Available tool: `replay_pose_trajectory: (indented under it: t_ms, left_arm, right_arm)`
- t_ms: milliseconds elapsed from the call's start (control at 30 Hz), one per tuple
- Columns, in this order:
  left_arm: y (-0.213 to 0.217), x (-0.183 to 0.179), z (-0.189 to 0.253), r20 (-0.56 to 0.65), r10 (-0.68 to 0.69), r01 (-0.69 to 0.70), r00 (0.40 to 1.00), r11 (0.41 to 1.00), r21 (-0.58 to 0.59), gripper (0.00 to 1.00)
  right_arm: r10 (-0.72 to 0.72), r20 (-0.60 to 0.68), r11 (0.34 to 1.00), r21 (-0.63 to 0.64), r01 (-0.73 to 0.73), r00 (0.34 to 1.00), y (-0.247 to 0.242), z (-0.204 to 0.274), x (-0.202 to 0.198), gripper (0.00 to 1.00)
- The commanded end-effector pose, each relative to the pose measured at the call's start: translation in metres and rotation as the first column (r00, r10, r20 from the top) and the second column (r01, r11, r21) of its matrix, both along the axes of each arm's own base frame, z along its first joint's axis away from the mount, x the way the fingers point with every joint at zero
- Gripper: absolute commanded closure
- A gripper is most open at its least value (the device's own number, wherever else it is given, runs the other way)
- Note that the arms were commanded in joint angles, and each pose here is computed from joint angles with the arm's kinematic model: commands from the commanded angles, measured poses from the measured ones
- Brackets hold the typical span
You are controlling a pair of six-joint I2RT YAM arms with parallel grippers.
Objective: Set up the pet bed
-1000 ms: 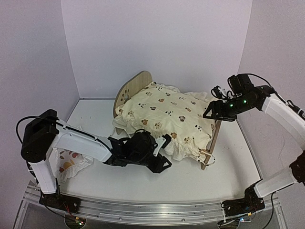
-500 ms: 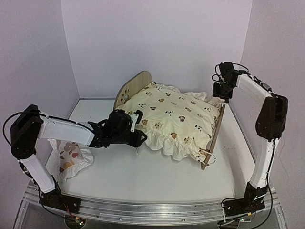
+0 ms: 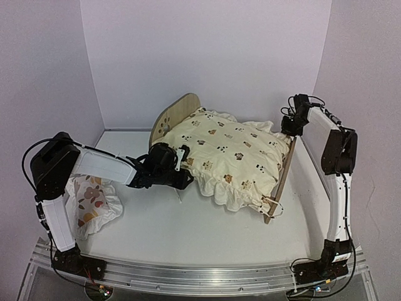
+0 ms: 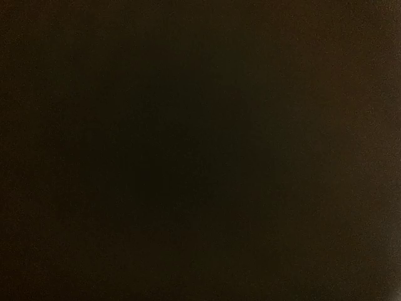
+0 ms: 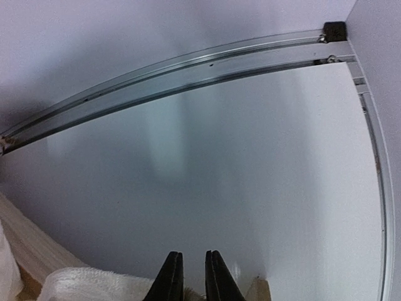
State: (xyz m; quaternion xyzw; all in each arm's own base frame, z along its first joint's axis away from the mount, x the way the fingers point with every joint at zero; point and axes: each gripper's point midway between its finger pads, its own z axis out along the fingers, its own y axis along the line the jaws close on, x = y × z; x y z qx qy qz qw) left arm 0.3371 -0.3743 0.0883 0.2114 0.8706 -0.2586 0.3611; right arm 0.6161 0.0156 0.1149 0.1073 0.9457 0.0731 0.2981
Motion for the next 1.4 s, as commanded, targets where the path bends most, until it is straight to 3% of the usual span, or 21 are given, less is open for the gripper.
replay_pose_trajectory:
  t_ms: [0, 100, 300, 500, 667, 867, 1033, 1367]
  left_arm:
    - [-0.003, 0.027, 0.018, 0.047, 0.019, -0.015, 0.999, 0.997, -0.069, 0.71]
    - [0.005, 0.042, 0.015, 0.042, 0.039, -0.035, 0.998, 0.996, -0.081, 0.72]
    - [0.019, 0.072, 0.015, 0.049, 0.071, -0.066, 0.996, 0.993, -0.101, 0.74]
    - [0.038, 0.100, 0.030, 0.087, 0.112, -0.102, 0.990, 0.989, -0.111, 0.74]
    - [0.063, 0.128, 0.041, 0.140, 0.144, -0.131, 0.980, 0.987, -0.098, 0.74]
    - [0.101, 0.158, 0.048, 0.198, 0.171, -0.162, 0.965, 0.985, -0.061, 0.75]
    - [0.090, 0.163, 0.055, 0.243, 0.071, -0.068, 0.967, 0.997, -0.023, 0.74]
    - [0.055, 0.161, 0.042, 0.204, -0.118, 0.132, 0.972, 0.990, -0.055, 0.75]
  right_arm:
    - [0.196, -0.117, 0.965, 0.201, -0.170, 0.974, 0.049, -0.006, -0.032, 0.86]
    - [0.275, -0.224, 0.930, 0.309, -0.199, 0.935, 0.066, -0.022, -0.066, 0.88]
    - [0.294, -0.380, 0.925, 0.345, -0.160, 0.877, 0.068, -0.045, -0.121, 0.91]
    - [0.402, -0.422, 0.874, 0.440, -0.205, 0.813, 0.107, -0.035, -0.176, 0.93]
    - [0.465, -0.457, 0.866, 0.413, -0.282, 0.758, 0.140, -0.035, -0.234, 0.94]
    - [0.552, -0.350, 0.814, 0.425, -0.396, 0.757, 0.188, -0.019, -0.294, 0.95]
    - [0.636, -0.263, 0.745, 0.456, -0.488, 0.725, 0.231, -0.005, -0.322, 0.95]
    - [0.732, -0.199, 0.678, 0.304, -0.669, 0.652, 0.308, -0.022, -0.377, 0.92]
